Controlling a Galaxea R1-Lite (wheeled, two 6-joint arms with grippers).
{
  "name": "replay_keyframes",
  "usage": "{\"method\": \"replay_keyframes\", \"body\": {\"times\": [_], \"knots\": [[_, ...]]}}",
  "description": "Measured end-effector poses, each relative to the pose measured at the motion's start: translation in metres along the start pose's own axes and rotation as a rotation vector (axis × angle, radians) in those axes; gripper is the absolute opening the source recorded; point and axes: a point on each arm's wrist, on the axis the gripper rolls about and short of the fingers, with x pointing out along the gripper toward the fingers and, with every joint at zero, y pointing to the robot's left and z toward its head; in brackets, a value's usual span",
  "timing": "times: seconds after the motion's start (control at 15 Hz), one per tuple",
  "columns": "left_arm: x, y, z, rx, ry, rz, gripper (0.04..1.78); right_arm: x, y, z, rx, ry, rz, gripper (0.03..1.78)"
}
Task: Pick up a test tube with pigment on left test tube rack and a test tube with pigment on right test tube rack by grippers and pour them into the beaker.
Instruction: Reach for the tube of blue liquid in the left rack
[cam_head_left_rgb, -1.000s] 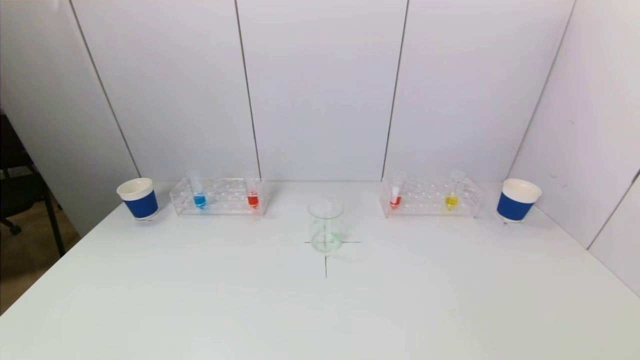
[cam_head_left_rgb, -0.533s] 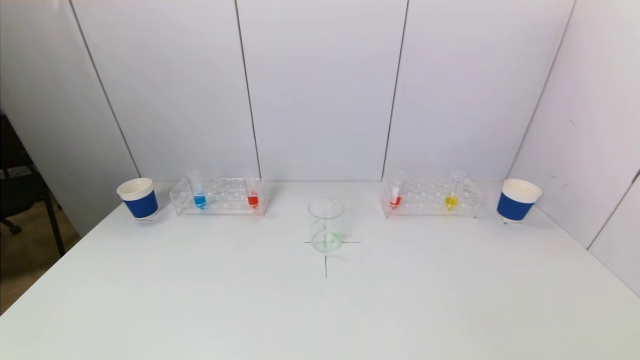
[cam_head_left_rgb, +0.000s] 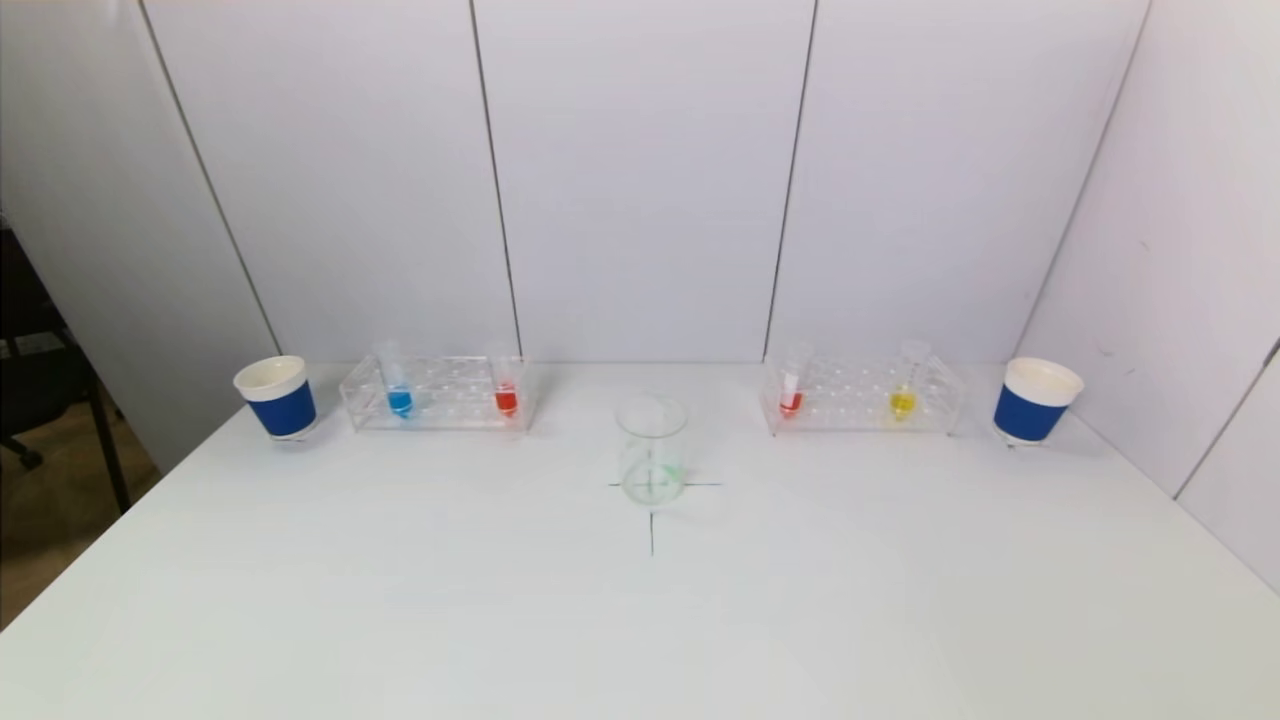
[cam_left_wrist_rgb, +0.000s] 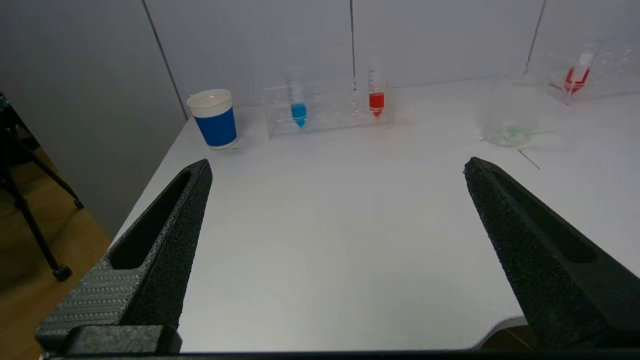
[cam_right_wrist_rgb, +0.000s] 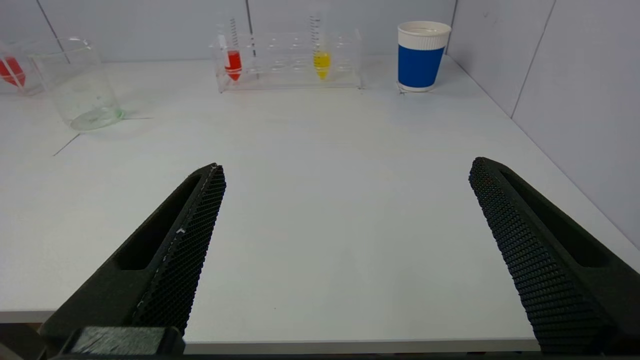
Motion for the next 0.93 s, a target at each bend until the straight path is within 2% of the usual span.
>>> {"method": "replay_keyframes", "body": {"times": [0.27,0.47,0.67,0.93], "knots": [[0.025,0.006,0.06,-0.004,0.014,0.0,1.76,0.0,0.0,0.0,0.0,0.0,0.0,1.77],[0.065,0.01,0.085,-0.004,0.042,-0.005,1.76,0.0,0.0,0.0,0.0,0.0,0.0,1.77],[0.117,0.014,0.092,-0.009,0.07,-0.013,1.76,0.0,0.0,0.0,0.0,0.0,0.0,1.77],[0.184,0.018,0.081,-0.02,0.108,-0.043,1.76,0.0,0.0,0.0,0.0,0.0,0.0,1.77]]}}
